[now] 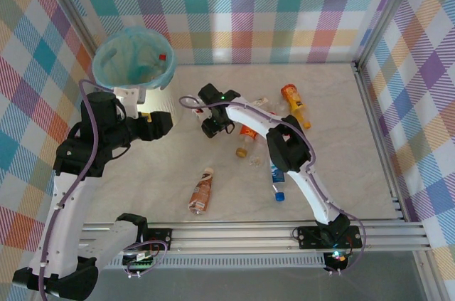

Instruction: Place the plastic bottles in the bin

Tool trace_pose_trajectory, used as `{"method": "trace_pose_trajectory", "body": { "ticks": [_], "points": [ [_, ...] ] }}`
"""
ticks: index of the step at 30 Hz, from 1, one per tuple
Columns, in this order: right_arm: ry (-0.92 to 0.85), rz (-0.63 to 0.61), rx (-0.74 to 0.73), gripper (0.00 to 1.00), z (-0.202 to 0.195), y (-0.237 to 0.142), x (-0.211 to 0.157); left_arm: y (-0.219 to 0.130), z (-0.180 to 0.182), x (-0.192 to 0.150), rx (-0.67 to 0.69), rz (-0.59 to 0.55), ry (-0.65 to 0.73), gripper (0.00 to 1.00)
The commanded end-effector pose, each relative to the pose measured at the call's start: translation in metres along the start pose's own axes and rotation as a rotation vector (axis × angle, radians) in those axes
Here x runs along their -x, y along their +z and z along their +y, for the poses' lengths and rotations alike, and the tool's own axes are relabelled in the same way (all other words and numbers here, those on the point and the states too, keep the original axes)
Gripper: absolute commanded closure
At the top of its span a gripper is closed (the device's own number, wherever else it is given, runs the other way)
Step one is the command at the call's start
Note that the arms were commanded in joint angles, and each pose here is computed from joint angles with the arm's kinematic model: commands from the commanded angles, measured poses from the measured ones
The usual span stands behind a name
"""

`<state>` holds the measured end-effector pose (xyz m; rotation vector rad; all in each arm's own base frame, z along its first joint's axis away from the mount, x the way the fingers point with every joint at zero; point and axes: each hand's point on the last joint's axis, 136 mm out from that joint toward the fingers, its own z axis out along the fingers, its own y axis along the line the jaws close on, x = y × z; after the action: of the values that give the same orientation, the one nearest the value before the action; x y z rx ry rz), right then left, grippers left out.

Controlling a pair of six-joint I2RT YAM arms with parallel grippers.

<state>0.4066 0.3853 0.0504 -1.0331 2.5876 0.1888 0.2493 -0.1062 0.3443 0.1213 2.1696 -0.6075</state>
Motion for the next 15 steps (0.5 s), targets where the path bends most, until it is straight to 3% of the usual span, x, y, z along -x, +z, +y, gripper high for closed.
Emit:
{"method": "trace_pose_trajectory", "body": {
  "ticks": [1,7,15],
  "points": [
    [0.036,-0.108,0.045,0.43,0.005,-0.061,0.02,-0.009,-0.003,0.003,0.007,-0.011,-0.011,0.25],
    [0.074,-0.189,0.083,0.44,0.011,-0.105,0.017,-0.016,-0.009,0.012,-0.011,-0.04,-0.046,0.25],
    [0.135,-0.298,0.115,0.45,0.014,-0.17,-0.017,-0.017,-0.027,0.034,-0.093,-0.083,-0.105,0.25]
  ]
}}
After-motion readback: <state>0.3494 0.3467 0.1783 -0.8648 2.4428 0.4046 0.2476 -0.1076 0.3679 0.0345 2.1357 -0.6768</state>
